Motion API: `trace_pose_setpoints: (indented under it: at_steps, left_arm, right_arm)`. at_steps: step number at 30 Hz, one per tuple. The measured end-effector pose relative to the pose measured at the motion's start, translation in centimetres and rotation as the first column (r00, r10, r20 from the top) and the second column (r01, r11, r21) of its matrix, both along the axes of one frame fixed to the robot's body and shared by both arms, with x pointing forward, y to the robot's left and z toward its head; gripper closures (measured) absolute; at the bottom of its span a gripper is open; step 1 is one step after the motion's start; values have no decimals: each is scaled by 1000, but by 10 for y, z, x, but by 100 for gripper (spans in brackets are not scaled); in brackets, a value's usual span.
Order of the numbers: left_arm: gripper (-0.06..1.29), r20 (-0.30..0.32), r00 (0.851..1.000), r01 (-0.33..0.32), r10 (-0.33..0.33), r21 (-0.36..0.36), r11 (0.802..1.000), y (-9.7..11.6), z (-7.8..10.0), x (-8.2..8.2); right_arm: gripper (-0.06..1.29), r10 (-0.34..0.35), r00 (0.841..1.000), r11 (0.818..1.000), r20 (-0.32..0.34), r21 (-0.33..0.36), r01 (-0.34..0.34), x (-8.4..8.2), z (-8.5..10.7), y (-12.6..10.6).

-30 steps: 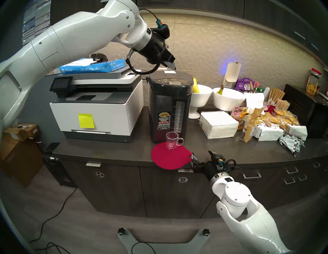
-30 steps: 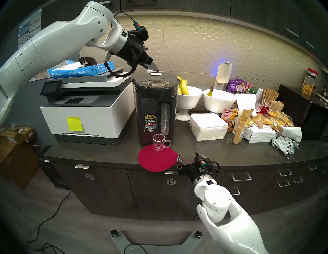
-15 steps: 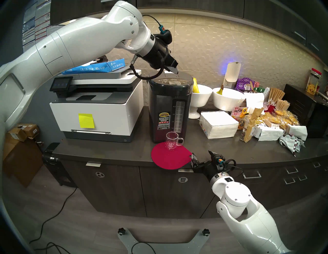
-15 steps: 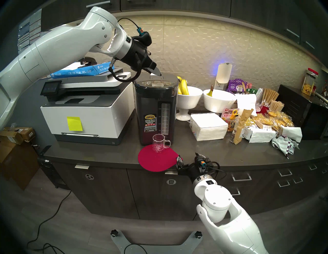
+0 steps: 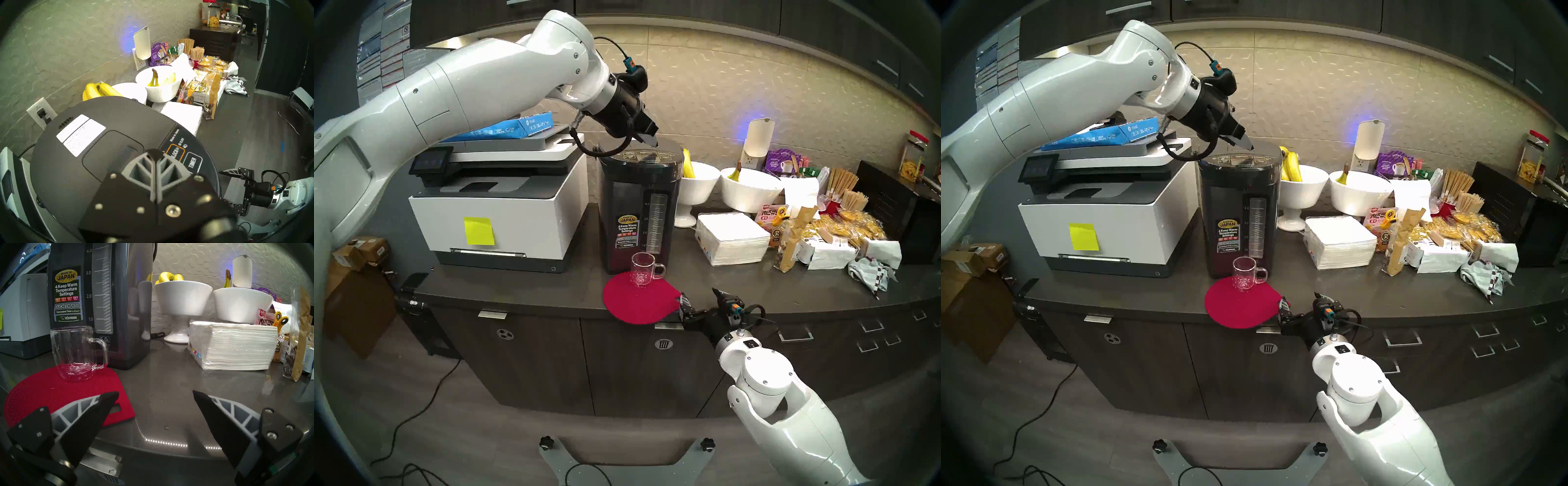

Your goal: Press the water dispenser button and fill the cup

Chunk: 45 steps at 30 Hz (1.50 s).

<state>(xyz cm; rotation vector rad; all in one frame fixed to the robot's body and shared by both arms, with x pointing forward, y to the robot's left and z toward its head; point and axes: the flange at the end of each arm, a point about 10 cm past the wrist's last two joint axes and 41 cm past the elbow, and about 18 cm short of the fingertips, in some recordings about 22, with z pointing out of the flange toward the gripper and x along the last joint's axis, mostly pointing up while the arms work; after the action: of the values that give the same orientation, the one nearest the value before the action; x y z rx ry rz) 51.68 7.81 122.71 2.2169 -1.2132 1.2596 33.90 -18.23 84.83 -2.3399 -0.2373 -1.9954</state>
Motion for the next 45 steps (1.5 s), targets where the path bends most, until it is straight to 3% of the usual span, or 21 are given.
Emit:
trace_pose_setpoints:
  at_steps: [23, 45]
  left_arm:
    - [125, 4, 1000, 24, -24, 1, 1000, -10, -6, 11]
    - [125, 11, 1000, 20, -20, 20, 1000, -13, -7, -3]
  right_arm:
    - [-2, 0, 1000, 1000, 0, 0, 0, 0, 0, 0]
    - [-2, 0, 1000, 1000, 0, 0, 0, 0, 0, 0]
